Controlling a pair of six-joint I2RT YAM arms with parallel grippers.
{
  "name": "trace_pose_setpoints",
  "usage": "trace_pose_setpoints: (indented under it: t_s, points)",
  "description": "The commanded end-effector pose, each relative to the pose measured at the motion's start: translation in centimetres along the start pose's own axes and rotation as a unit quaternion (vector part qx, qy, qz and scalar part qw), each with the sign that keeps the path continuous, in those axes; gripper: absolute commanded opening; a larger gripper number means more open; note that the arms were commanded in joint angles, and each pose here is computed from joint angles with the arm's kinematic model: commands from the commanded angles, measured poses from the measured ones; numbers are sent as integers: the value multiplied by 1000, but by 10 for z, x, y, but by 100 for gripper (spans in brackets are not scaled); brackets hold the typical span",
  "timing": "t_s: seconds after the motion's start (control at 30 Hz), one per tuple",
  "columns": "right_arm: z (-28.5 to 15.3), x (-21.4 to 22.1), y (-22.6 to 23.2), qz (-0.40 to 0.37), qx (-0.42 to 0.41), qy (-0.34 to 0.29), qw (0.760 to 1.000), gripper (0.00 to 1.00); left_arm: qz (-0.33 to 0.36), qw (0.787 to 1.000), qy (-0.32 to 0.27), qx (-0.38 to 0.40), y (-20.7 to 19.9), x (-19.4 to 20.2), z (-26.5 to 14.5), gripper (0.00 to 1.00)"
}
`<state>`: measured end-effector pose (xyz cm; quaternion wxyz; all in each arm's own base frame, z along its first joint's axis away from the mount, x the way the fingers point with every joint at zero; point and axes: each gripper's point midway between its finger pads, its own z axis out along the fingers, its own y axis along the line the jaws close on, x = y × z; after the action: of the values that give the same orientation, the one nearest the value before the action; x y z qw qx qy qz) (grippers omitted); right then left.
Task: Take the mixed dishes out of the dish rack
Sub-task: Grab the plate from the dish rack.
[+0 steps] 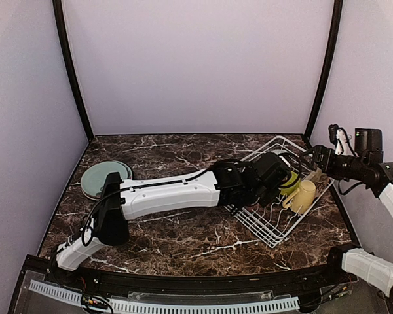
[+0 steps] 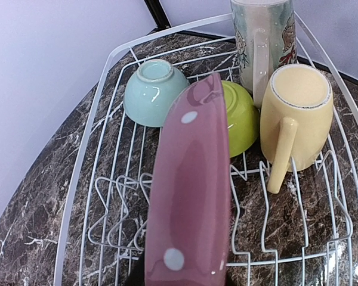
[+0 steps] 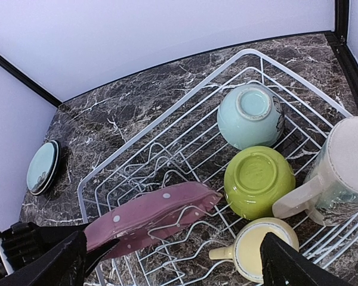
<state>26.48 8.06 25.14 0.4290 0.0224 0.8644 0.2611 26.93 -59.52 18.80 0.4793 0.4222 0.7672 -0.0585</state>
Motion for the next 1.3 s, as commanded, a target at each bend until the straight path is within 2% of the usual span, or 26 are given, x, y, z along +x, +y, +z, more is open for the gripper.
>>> trace_pose_setpoints:
  t_s: [0.0, 0.3, 0.5, 0.7, 0.83, 1.07, 1.27]
  points:
    - [-3, -4, 1, -5, 2, -11, 1000, 99, 11, 995, -102, 18, -7, -76, -67, 1]
    - [-7, -8, 4, 1, 1, -18, 1000, 99, 31, 992, -124, -21, 9, -94, -90, 1]
    - [-19, -18, 1, 13, 23, -53, 998, 99, 27, 990, -139, -16, 13, -106, -108, 1]
    - [-30, -25, 2, 13, 29, -80, 996, 99, 10, 989, -150, -3, 18, -115, -123, 1]
    - [-31, -23, 3, 14, 25, -80, 996, 99, 2, 988, -151, 4, 19, -115, -124, 1]
    - [-31, -21, 5, 14, 19, -78, 997, 99, -55, 988, -136, 50, 29, -111, -119, 1]
    - [-30, -21, 4, 15, 20, -77, 997, 99, -82, 983, -146, 72, 37, -119, -134, 1]
